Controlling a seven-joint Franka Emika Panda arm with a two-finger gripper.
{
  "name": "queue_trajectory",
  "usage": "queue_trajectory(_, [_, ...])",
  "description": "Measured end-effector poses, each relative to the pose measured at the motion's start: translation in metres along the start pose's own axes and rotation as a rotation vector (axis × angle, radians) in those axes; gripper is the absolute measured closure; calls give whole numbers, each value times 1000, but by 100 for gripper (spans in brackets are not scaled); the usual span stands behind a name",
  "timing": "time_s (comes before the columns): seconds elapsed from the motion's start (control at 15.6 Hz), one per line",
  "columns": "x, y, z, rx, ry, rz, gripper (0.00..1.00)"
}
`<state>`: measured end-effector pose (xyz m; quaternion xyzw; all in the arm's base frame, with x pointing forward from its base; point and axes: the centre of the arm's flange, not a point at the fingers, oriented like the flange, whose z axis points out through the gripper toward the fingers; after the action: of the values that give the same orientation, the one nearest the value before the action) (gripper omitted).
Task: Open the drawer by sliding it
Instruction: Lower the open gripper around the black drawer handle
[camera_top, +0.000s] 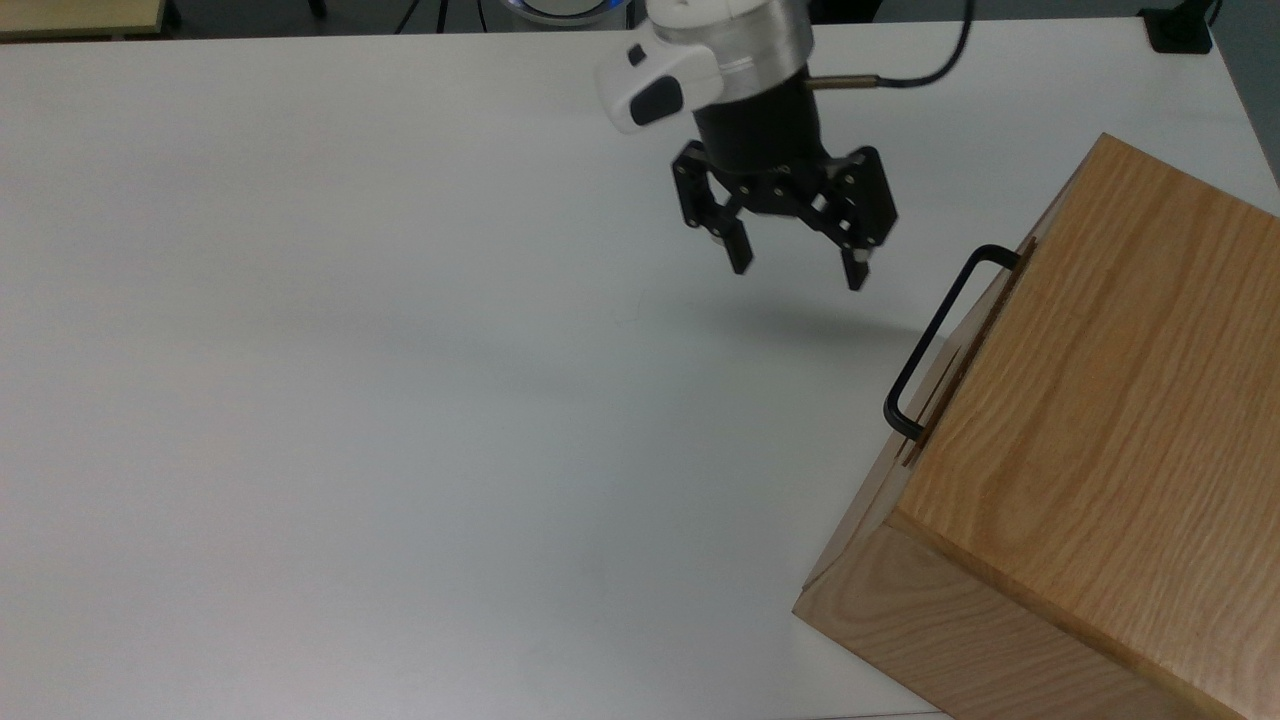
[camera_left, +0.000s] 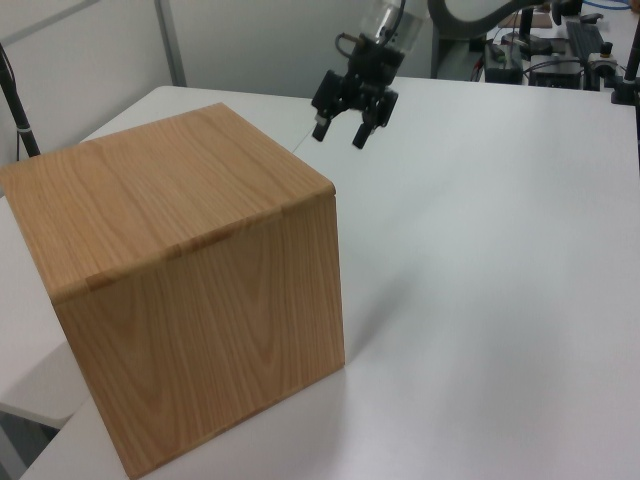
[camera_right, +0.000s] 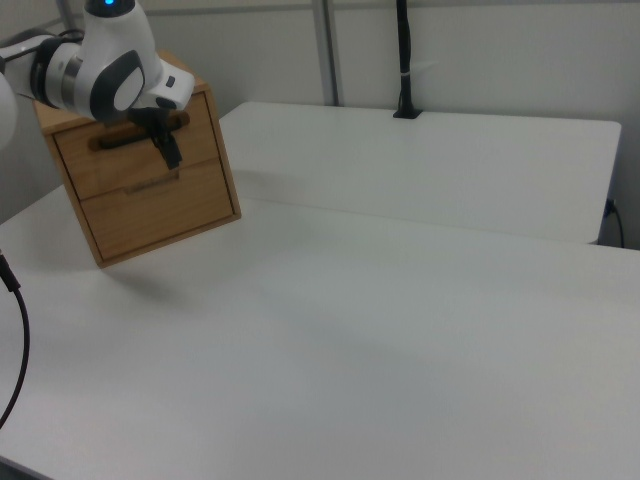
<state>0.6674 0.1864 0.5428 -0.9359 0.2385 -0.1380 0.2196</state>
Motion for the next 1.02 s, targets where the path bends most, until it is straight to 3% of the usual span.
queue_trajectory(0.26, [-13,-22,23,93,28,87,0])
queue_trajectory(0.64, [-35,-50,49,203,62,103,3])
queue_trajectory(0.89, [-34,-58,44,249,84,112,44])
queue_trajectory(0.96, [-34,-59,43,254,84,118,52])
queue_trajectory(1.02, [-34,-59,43,255,83,121,52])
